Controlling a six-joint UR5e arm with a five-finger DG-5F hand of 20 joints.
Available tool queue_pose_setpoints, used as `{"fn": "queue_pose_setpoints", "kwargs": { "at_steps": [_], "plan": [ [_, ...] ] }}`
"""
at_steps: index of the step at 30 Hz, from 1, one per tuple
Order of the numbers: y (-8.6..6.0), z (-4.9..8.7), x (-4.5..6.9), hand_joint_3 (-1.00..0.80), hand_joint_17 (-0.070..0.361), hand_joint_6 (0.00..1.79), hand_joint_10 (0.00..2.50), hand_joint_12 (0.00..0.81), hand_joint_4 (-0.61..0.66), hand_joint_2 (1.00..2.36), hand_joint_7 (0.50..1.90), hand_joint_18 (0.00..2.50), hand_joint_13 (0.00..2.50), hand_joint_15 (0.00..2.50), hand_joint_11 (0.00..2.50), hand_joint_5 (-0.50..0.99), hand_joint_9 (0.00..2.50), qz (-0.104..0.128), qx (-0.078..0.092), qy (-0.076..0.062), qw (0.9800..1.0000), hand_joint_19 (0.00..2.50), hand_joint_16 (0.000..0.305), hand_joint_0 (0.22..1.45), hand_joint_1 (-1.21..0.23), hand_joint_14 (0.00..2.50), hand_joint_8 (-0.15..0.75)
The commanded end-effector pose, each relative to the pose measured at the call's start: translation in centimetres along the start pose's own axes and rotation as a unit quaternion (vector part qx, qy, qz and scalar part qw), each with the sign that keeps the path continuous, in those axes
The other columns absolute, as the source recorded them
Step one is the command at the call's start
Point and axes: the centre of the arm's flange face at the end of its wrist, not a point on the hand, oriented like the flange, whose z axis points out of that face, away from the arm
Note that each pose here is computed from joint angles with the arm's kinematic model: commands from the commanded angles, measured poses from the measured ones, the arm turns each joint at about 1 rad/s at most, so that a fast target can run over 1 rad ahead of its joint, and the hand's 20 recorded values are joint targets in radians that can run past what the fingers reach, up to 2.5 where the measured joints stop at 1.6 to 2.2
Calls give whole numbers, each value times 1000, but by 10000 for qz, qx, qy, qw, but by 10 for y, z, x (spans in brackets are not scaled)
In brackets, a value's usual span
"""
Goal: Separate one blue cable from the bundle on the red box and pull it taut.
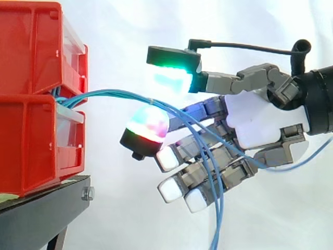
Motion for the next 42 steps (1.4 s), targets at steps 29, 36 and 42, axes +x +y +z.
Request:
{"fn": "queue_pose_setpoints", "kwargs": {
  "at_steps": [29, 36, 42],
  "plan": [
    [0, 0, -1, -500, 89, 931, 18, 344, 9, 1000, 991, 794, 810, 566, 546, -93, 1023, 7, 11, 0, 10000, 498, 40, 612, -756, 23, 198],
    [-1, -2, -1, -500, 97, 899, 18, 362, 32, 1000, 968, 768, 804, 570, 529, -79, 1051, -24, 90, 54, 9999, 513, 43, 516, -524, 23, 216],
    [-2, -2, -1, -327, 92, 884, 16, 354, 12, 1012, 982, 741, 791, 572, 537, -81, 1043, -35, 118, 62, 9999, 522, 41, 559, -590, 23, 207]
  ]
}}
